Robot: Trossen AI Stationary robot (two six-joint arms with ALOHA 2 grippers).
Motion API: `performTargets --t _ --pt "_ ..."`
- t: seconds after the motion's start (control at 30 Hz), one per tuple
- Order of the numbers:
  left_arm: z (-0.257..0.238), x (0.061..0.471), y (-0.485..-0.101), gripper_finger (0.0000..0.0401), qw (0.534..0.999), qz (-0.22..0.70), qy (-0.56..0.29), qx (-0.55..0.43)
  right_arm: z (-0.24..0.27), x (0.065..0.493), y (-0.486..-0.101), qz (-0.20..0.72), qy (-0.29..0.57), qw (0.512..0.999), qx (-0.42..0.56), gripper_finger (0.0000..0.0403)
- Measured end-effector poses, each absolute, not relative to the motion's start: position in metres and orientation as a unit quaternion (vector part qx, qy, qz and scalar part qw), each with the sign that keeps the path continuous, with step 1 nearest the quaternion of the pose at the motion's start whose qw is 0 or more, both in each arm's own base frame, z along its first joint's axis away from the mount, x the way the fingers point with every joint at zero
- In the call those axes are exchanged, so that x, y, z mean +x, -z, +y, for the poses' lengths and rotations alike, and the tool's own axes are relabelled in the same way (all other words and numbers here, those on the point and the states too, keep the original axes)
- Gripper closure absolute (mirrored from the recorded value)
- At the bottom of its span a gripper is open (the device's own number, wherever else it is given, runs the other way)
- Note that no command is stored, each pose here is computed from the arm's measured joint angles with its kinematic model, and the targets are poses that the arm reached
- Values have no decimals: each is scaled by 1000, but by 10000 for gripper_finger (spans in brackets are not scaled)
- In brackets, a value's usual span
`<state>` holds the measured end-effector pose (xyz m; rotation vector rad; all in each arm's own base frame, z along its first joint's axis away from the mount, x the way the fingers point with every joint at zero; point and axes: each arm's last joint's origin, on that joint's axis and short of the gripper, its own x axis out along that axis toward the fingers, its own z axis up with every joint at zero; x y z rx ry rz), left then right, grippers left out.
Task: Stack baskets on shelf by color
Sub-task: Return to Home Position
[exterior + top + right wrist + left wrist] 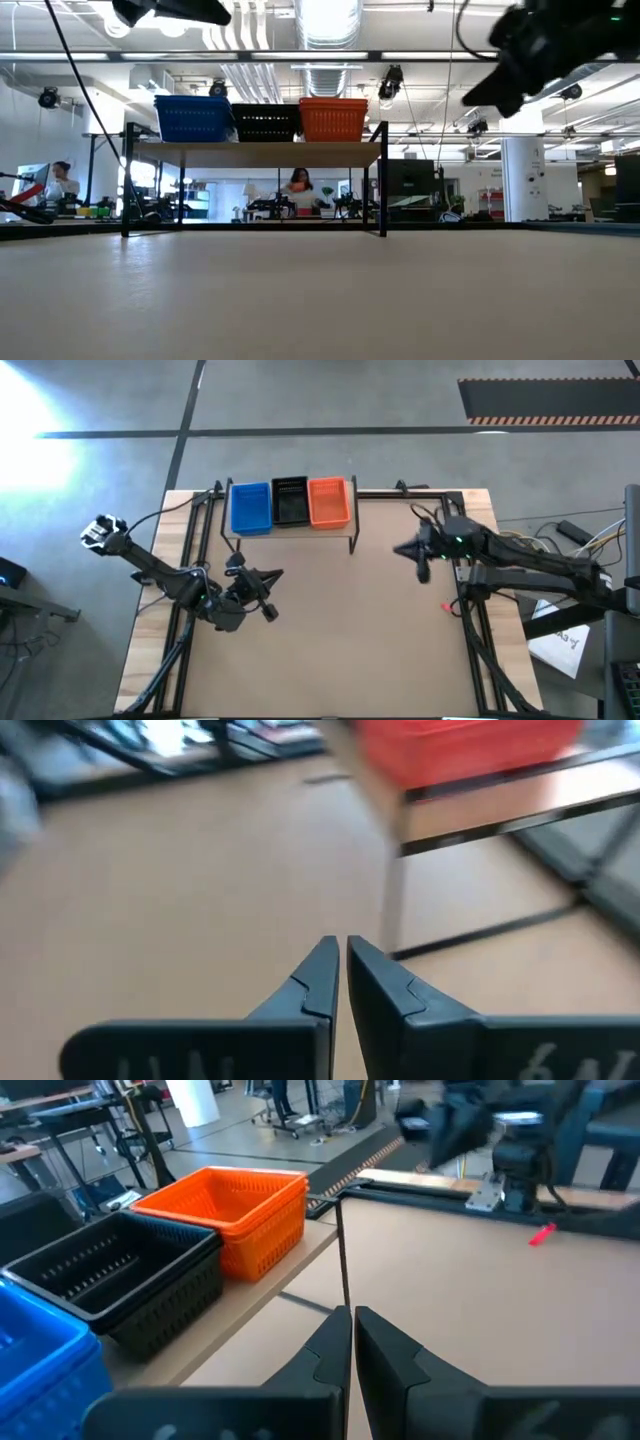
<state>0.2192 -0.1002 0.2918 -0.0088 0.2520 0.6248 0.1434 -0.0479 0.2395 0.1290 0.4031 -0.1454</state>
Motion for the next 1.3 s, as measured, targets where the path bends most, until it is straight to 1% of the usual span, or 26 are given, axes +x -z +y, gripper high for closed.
performTargets --t 0.07,0.17,0.3,0.47,0.6,0.7,0.8,0.9,0.97,1.07,1.2,1.3 --pt "-98 219 -288 400 944 114 -309 -14 -38 131 -232 178 43 979 90 385" --pt "-98 219 -282 400 944 110 -310 -18 -23 105 -228 104 19 989 106 385" --pt "-98 220 -277 400 945 98 -310 -31 -14 94 -214 56 -10 990 130 385" --pt "-94 221 -273 400 943 94 -318 -36 -8 89 -208 -43 -52 989 134 385" --pt "-85 224 -271 400 936 95 -337 -36 -6 91 -196 -64 -62 989 121 385" --pt "-74 223 -267 400 930 98 -354 -34 -7 94 -190 -79 -53 989 115 385" --pt "-59 212 -259 400 927 96 -359 -49 -8 96 -180 -63 -49 991 111 385" --pt "-44 196 -249 400 936 75 -336 -79 -8 96 -179 -58 -47 992 104 385" --pt "-35 186 -244 400 949 47 -300 -89 -8 96 -180 -63 -48 992 98 385" --pt "-24 168 -234 400 968 -19 -233 -91 -8 96 -180 -62 -48 992 98 385" --pt "-11 145 -219 401 974 -100 -179 -102 -8 96 -180 -62 -48 992 99 385" --pt "-5 133 -207 401 976 -117 -155 -101 -8 96 -180 -62 -48 992 99 385"
